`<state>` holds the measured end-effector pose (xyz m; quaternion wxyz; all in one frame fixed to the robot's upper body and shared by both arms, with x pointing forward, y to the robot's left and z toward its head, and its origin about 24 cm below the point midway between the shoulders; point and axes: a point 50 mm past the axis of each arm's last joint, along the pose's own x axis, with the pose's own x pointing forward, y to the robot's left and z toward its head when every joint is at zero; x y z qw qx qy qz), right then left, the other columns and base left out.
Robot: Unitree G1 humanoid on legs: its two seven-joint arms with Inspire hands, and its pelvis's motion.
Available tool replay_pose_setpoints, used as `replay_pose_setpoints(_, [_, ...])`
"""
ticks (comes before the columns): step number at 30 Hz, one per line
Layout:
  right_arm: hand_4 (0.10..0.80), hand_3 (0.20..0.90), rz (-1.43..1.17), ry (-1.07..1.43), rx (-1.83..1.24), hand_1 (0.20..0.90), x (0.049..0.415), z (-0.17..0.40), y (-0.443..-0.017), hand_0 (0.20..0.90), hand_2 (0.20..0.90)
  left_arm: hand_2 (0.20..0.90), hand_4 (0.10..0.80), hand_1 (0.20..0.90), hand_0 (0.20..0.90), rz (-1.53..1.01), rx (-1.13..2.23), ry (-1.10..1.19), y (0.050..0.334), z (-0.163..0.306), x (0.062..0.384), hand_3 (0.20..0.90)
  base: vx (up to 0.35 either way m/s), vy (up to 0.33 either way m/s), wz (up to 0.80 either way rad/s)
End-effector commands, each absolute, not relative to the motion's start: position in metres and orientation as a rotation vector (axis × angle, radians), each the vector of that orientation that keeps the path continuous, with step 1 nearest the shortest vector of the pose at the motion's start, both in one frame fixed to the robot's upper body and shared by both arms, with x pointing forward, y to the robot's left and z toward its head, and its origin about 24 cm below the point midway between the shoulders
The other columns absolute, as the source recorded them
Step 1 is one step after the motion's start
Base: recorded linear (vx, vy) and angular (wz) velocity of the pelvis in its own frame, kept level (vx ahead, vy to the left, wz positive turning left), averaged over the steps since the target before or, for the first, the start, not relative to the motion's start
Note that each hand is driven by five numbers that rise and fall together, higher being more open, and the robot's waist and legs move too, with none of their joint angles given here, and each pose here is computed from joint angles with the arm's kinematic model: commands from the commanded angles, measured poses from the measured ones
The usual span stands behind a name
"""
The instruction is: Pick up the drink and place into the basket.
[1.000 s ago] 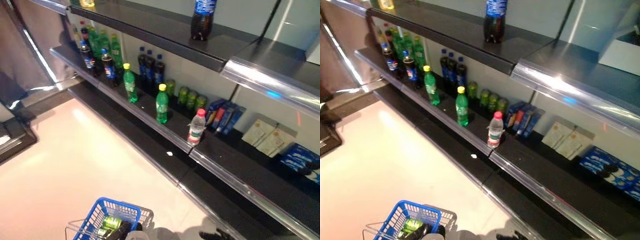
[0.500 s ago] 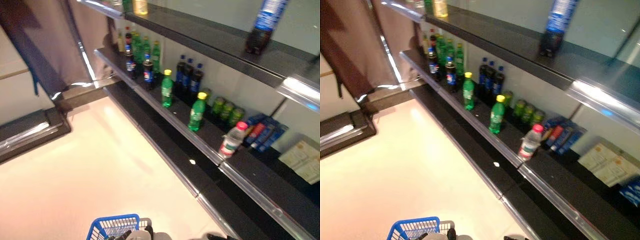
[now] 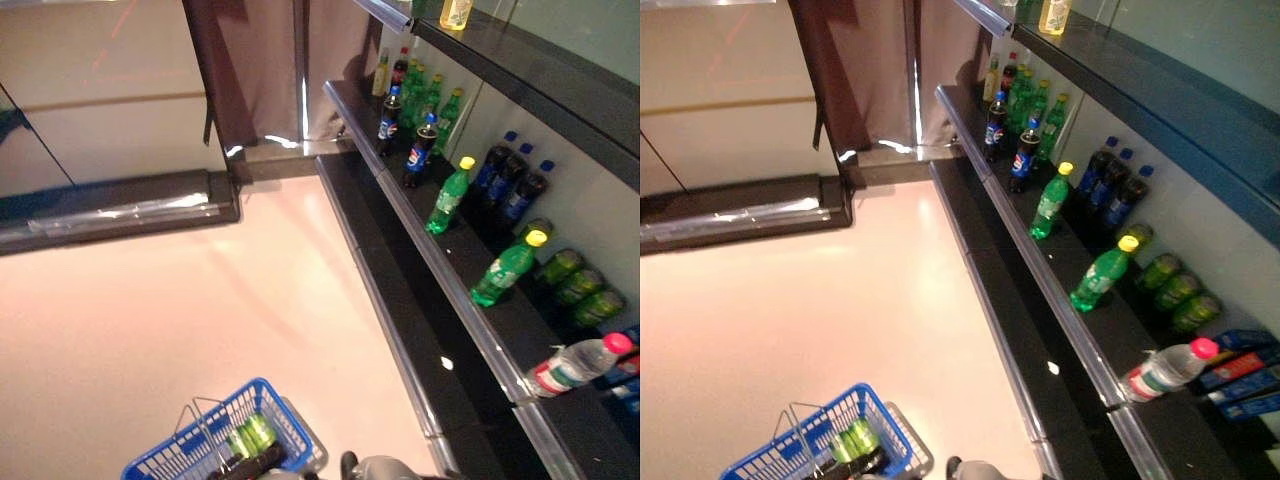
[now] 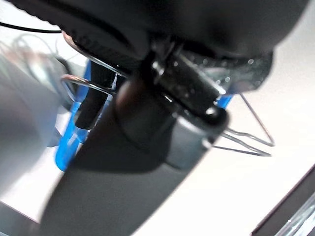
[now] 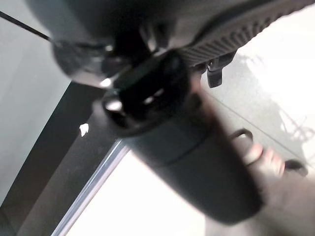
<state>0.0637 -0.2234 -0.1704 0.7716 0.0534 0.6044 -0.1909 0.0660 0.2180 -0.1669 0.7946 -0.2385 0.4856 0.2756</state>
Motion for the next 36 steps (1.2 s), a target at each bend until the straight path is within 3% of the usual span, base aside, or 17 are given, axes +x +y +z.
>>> replay_pose_setpoints(1, [0.800, 0.900, -0.498, 1.351, 0.062, 0.900, 0.038, -0.169, -0.241, 0.900, 0.900, 0.300, 0.100, 0.300, 0.300, 0.516, -0.508, 0.863, 0.218, -0.156, 0.100, 0.200, 0.304, -0.039, 0.39])
replay_pose_setpoints(6, [0.800, 0.900, -0.469, 1.266, 0.014, 0.900, 0.050, -0.165, -0.246, 0.900, 0.900, 0.300, 0.100, 0.300, 0.300, 0.408, -0.480, 0.832, 0.209, -0.153, 0.114, 0.200, 0.327, -0.109, 0.61])
replay_pose_setpoints(11, [0.800, 0.900, -0.433, 1.217, -0.002, 0.900, 0.066, -0.161, -0.252, 0.900, 0.900, 0.300, 0.100, 0.300, 0.300, 0.315, -0.452, 0.739, 0.210, -0.139, 0.143, 0.200, 0.287, -0.087, -0.12])
replay_pose_setpoints(16, [0.800, 0.900, -0.411, 1.211, 0.012, 0.900, 0.078, -0.161, -0.246, 0.900, 0.900, 0.300, 0.100, 0.300, 0.300, 0.285, -0.478, 0.708, 0.211, -0.138, 0.135, 0.200, 0.427, 0.139, -0.60])
replay_pose_setpoints(28, [0.800, 0.900, -0.431, 1.270, 0.061, 0.900, 0.046, -0.167, -0.241, 0.900, 0.900, 0.300, 0.100, 0.300, 0.300, 0.329, -0.490, 0.743, 0.217, -0.140, 0.138, 0.200, 0.368, 0.254, -0.48])
replay_pose_setpoints(36, [0.800, 0.900, -0.375, 1.215, 0.051, 0.900, 0.072, -0.166, -0.231, 0.900, 0.900, 0.300, 0.100, 0.300, 0.300, 0.376, -0.466, 0.757, 0.236, -0.138, 0.135, 0.200, 0.181, 0.163, -0.50])
